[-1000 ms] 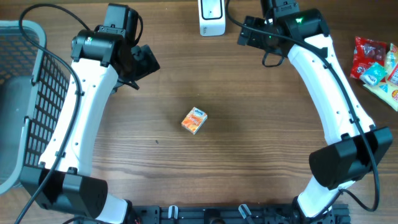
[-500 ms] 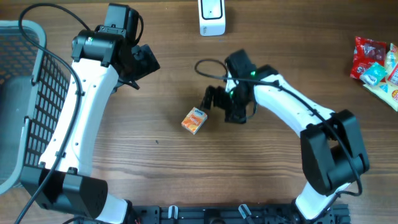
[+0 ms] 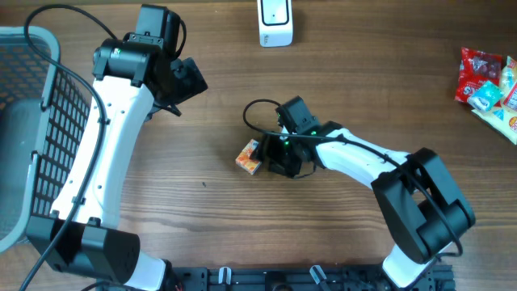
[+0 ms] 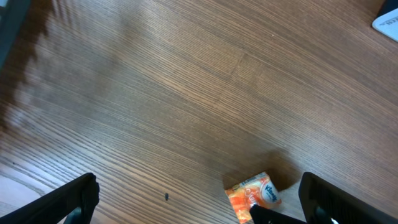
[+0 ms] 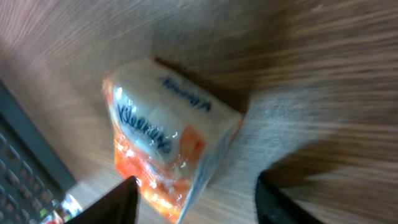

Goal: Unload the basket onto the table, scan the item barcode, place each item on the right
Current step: 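Reach the right gripper to the orange tissue pack and grasp it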

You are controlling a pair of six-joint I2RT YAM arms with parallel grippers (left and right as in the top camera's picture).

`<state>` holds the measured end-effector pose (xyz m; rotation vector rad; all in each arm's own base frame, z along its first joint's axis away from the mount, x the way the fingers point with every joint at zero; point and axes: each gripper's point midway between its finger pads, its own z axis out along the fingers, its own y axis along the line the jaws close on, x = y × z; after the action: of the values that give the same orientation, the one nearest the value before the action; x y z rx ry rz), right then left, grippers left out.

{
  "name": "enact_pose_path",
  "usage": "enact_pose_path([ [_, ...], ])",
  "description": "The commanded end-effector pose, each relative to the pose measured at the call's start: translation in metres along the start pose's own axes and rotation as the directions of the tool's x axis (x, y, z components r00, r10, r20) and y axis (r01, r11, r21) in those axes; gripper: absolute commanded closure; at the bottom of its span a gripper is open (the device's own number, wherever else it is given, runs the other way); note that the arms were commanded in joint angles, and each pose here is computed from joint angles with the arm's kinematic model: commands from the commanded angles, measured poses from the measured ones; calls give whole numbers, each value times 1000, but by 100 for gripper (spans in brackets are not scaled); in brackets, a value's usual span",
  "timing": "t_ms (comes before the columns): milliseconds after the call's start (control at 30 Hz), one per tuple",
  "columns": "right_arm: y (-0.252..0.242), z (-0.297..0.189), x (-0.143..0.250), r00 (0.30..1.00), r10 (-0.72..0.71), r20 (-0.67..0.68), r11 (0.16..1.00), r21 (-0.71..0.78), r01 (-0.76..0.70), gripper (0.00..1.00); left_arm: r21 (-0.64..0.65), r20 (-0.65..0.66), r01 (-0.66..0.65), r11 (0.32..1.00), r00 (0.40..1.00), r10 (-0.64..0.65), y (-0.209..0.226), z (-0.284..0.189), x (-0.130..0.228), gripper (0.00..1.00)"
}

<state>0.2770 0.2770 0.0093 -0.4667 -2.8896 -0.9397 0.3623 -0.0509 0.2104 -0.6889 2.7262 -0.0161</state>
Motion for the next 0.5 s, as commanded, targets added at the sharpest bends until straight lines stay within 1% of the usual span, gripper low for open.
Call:
enact_pose_path([
  [0,-32,9,0,995,89,54,992,90,-94,43,-7,13,16,1000,1000,-16,1,0,-3,0],
  [67,-28,10,-4,994,78,70,994,69,-83,43,-7,13,16,1000,1000,-16,1,0,-4,0],
  [133,-25,10,-6,994,72,76,995,58,-77,46,-7,13,16,1000,1000,-16,1,0,-4,0],
  [200,-24,11,-8,994,69,83,996,53,-73,47,-7,13,16,1000,1000,-16,1,0,-3,0],
  [267,-30,16,-8,992,93,80,993,67,-99,51,-7,13,16,1000,1000,-16,1,0,-4,0],
  [333,-36,24,-9,992,106,73,991,77,-112,52,-7,13,16,1000,1000,-16,1,0,-4,0],
  [367,-37,26,-9,992,108,69,990,78,-114,56,-7,13,16,1000,1000,-16,1,0,-3,0],
  [433,-38,27,-9,992,108,68,990,81,-113,72,-7,13,16,1000,1000,-16,1,0,-3,0],
  [467,-38,27,-8,992,109,67,990,82,-114,93,-7,13,16,1000,1000,-16,1,0,-3,0],
])
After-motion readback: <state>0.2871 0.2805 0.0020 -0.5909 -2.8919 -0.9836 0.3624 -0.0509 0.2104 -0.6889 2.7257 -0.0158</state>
